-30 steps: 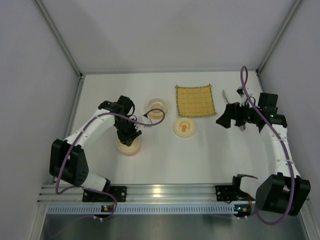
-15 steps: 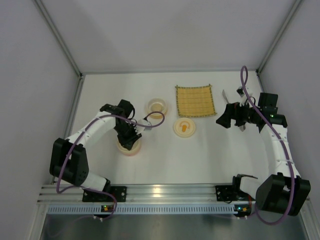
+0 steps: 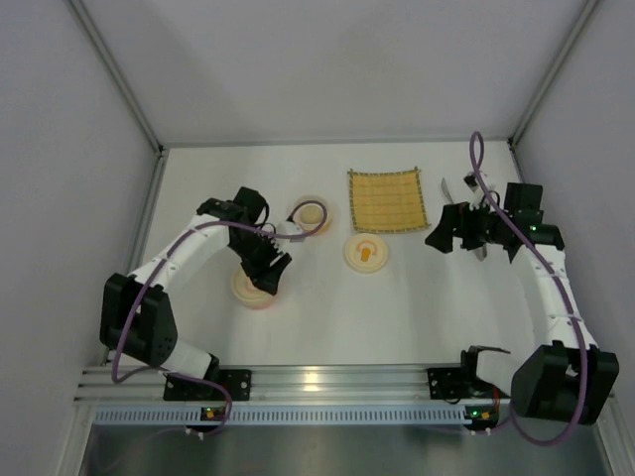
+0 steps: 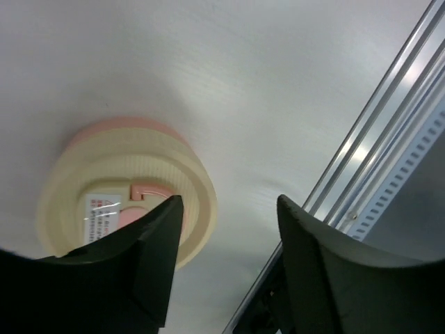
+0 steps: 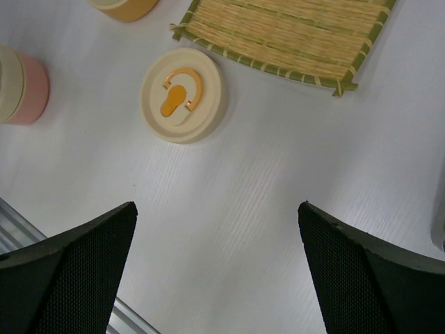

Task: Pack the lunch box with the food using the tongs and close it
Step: Close the box lid on the packing box, then pick up the box lid from the center of the board.

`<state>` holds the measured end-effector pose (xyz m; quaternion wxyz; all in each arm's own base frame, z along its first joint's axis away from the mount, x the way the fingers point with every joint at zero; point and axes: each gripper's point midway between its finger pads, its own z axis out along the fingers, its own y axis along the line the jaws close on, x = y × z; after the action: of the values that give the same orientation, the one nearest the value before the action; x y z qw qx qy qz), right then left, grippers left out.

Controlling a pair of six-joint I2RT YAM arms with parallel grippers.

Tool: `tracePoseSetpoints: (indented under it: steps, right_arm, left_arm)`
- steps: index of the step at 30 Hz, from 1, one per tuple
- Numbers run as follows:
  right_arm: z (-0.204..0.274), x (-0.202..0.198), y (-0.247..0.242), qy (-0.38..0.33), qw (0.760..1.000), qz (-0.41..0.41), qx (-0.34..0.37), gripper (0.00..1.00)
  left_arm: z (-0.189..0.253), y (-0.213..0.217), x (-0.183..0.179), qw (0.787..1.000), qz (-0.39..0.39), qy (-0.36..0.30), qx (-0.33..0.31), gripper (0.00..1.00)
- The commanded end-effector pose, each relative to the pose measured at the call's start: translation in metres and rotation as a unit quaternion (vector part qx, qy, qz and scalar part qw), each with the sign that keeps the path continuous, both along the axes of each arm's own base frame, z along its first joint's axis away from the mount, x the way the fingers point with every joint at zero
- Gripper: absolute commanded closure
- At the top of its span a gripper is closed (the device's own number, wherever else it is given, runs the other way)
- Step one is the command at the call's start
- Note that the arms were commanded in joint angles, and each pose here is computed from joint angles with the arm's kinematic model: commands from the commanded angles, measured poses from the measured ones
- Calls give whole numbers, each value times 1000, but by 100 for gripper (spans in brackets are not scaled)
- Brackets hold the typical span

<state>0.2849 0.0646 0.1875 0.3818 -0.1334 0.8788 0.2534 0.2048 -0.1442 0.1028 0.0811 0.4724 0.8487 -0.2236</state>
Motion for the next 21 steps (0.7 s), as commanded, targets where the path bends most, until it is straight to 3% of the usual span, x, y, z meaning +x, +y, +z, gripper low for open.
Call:
tracePoseSetpoints:
  steps: [1,6,9,10,17,19,21]
  right_arm:
    - [13,22,13,-33,999,0,-31,3]
    - [1,25,54,-41,996,63,-53,7]
    - [-7,33,63,-32,996,70,-43,15]
    - [-13,35,65,-25,996,71,-41,18]
    - [-20,39,64,-27,996,68,-44,29]
    - [-19,38,63,-36,996,68,-47,30]
    - [-19,36,62,-38,996,70,-49,32]
  left_arm:
    - [78,-43,17,992,31,-30,-120,36]
    - [129,-67,43,978,65,-66,-188,30]
    - [131,-89,69,969,109,-64,-212,41]
    - [125,-95,74,967,137,-51,-208,48]
    - [55,-155,114,963,230,-17,-136,84]
    - [28,-160,129,960,264,-9,-95,86]
    - [27,-174,140,958,271,-22,-90,88]
